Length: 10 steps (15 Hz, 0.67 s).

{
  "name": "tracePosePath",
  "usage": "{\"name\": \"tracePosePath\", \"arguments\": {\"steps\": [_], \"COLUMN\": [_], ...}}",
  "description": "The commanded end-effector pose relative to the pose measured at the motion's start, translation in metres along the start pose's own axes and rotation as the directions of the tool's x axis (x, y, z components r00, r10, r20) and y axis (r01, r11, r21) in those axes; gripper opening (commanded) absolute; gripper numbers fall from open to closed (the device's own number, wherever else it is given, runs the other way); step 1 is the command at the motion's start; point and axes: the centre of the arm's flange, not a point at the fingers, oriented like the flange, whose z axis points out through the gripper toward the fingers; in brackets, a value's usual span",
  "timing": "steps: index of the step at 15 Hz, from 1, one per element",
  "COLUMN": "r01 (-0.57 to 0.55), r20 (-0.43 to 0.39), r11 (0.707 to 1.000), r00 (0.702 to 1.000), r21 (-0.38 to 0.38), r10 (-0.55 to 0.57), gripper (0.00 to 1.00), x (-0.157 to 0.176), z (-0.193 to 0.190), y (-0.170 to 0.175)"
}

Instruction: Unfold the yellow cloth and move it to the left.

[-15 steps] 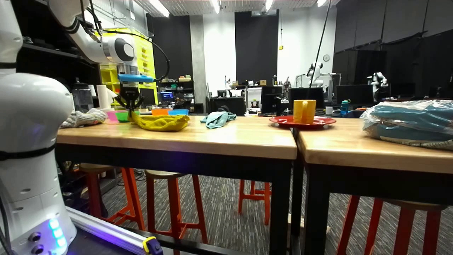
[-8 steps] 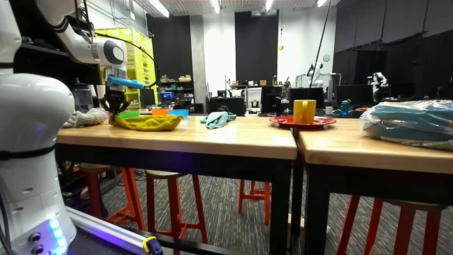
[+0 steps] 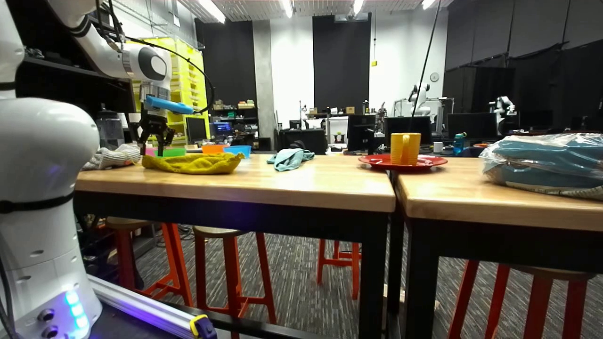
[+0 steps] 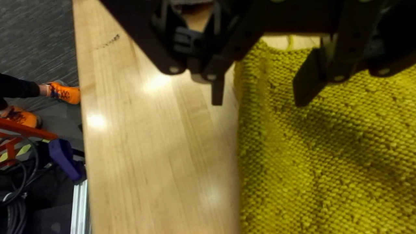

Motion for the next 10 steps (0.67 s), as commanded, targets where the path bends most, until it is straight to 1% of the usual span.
{"name": "tracePosePath", "arguments": {"steps": [1, 2, 3, 5, 7, 10], "r01": [-0.043, -0.083, -0.113, -0.205, -0.309, -0.463], "r20": [0.031, 0.057, 0.067, 0.084, 0.088, 0.108], "r11": [0.998, 0.995, 0.992, 0.975, 0.945, 0.874], "r00": [0.999, 0.995, 0.991, 0.974, 0.944, 0.871], "r21": [-0.036, -0.053, -0.06, -0.082, -0.105, -0.149], "r10": [0.044, 0.086, 0.117, 0.212, 0.318, 0.479], "gripper": [0.88, 0.96, 0.99, 1.0, 1.0, 1.0], "x": [-0.028, -0.039, -0.048, -0.072, -0.096, -0.127], "z": [-0.027, -0.031, -0.033, -0.038, -0.044, -0.046], "y": [-0.005, -0.003, -0.001, 0.004, 0.01, 0.021]}}
